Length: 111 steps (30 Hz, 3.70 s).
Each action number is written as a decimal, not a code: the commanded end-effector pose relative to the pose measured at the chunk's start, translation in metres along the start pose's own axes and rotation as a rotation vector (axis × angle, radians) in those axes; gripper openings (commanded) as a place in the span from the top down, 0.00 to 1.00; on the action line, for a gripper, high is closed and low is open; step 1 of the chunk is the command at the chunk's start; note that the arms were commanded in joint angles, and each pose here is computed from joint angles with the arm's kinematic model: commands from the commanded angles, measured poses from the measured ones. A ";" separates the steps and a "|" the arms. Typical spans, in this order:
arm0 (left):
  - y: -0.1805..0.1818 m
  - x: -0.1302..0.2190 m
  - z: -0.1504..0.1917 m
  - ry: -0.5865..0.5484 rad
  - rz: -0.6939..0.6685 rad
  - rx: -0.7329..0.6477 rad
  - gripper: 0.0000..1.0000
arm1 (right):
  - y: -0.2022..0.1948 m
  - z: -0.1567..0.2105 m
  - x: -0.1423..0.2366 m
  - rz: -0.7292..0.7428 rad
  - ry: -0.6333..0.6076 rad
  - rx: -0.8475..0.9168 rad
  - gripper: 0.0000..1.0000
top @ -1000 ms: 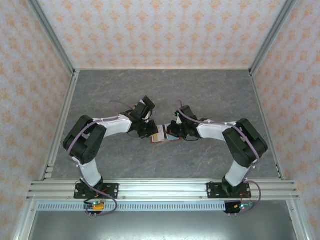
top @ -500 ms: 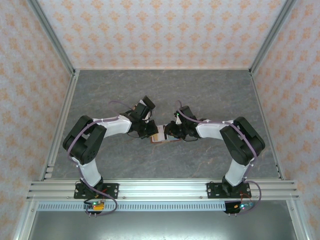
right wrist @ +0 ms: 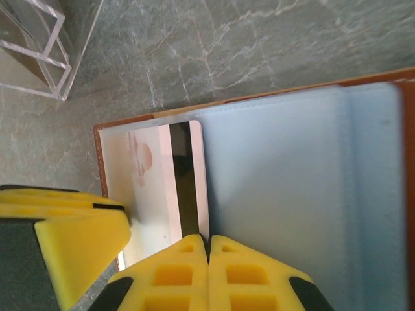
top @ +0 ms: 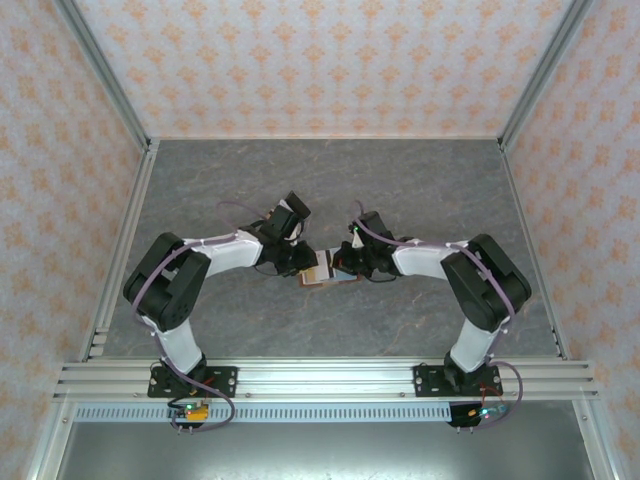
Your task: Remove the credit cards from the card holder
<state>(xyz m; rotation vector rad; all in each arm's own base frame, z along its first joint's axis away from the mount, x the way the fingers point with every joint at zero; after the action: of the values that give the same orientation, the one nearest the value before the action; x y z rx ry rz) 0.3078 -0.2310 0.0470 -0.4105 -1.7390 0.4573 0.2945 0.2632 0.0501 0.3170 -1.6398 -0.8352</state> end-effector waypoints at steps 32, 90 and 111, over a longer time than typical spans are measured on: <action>0.107 0.163 -0.018 -0.287 -0.360 0.050 0.03 | 0.159 -0.067 0.031 0.060 -0.133 0.576 1.00; 0.084 0.136 -0.023 -0.284 -0.146 0.161 0.00 | 0.037 -0.014 0.056 0.445 -0.209 0.286 0.32; 0.015 0.078 -0.028 -0.152 -0.002 0.101 0.08 | -0.021 -0.011 0.011 0.644 -0.126 0.290 0.42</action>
<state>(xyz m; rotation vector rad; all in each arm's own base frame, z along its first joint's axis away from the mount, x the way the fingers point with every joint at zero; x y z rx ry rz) 0.3104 -0.1634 0.1055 -0.2745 -1.8499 0.5557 0.2961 0.2459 0.0477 -0.0342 -1.8098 -0.1655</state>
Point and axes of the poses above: each hand's point on the last joint's axis, 136 mm out from that joint toward the fingers, its own x axis back along the fingers, its own y axis along the line the jaws close on, z = x × y, the point moved 2 cm from there along x, back along the fingers, and after that the axes turned 14 degrees about -x, right-handed, at the moved point
